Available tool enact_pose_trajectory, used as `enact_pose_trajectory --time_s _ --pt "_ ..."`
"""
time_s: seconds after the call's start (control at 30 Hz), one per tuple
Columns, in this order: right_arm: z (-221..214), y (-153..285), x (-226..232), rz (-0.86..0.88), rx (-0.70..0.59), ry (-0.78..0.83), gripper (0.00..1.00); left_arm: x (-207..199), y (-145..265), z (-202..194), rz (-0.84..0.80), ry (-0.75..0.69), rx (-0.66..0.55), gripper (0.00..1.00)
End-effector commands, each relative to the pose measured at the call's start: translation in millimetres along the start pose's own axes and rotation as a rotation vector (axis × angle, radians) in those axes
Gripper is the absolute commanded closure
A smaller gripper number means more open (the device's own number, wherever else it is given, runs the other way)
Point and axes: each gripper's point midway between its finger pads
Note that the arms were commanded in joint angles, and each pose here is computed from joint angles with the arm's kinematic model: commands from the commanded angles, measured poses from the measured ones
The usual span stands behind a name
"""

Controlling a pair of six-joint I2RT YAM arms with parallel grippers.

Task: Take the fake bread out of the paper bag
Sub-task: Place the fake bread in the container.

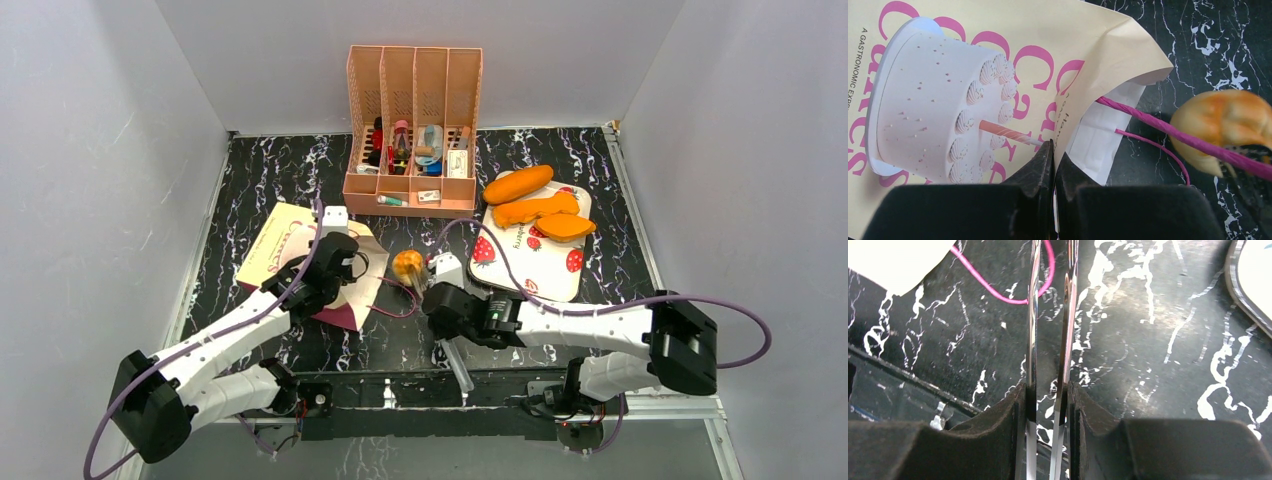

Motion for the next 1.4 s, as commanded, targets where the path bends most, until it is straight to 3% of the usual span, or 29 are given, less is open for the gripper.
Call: enact_pose_trajectory --time_s 0.0,0.4,0.6,0.9,1.0,1.27,1.37 --pt "29 14 -17 -0.083 -0.146 -0.131 0.89 3 5 5 -0.014 0.063 -0.010 1.00" --pt "56 27 -98 -0.293 -0.311 -0.396 0.90 -2 21 10 -0.099 0.108 -0.045 1.00" --pt "59 13 -140 -0.375 -0.301 -0.469 0.89 -7 24 13 -0.137 0.103 -0.047 1.00" --pt "63 -15 -168 -0.440 -0.260 -0.497 0.86 -10 25 14 -0.153 0.089 -0.049 1.00" --pt "62 -20 -173 -0.445 -0.248 -0.507 0.79 -9 25 14 -0.152 0.091 -0.050 1.00" --pt "57 -30 -178 -0.444 -0.219 -0.520 0.47 -10 26 14 -0.156 0.090 -0.050 1.00" --pt "54 -32 -177 -0.438 -0.208 -0.524 0.46 -9 27 15 -0.157 0.094 -0.053 1.00"
Point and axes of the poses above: each gripper's point midway between its finger pads, its own y axis back along the fingers, its own x axis along the line the jaws close on, z = x × y, and after that the axes turned 13 degrees about -y, right-handed
